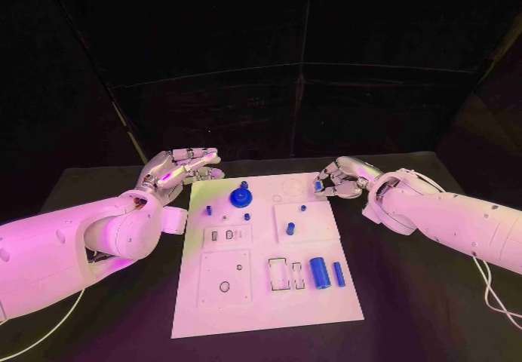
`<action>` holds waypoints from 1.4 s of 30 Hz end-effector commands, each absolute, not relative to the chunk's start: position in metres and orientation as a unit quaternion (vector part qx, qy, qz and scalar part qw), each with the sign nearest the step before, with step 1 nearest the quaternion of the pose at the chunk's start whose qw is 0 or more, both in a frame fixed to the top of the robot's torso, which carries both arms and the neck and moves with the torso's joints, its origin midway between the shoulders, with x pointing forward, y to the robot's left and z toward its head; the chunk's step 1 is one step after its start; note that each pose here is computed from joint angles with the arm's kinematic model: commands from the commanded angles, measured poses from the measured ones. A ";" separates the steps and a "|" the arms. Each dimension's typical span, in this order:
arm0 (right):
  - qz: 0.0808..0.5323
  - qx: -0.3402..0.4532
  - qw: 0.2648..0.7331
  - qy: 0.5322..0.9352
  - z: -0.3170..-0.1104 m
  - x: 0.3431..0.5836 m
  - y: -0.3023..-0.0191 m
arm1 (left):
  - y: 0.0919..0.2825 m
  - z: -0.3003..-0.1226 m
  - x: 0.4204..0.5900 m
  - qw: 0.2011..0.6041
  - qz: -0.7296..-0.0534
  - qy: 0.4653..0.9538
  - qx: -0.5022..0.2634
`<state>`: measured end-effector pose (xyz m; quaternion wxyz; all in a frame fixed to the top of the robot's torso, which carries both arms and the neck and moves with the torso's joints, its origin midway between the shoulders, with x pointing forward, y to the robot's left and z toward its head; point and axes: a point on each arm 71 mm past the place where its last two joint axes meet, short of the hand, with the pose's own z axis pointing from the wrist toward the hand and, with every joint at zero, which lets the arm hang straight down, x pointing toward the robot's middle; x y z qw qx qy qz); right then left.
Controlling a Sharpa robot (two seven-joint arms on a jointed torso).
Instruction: Assemble the parts on the task board
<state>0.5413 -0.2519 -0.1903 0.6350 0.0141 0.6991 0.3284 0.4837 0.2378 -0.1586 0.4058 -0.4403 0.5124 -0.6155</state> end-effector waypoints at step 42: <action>0.344 -0.128 0.585 0.723 -0.206 0.472 -0.044 | 0.236 -0.156 0.488 0.415 -0.616 0.509 -0.435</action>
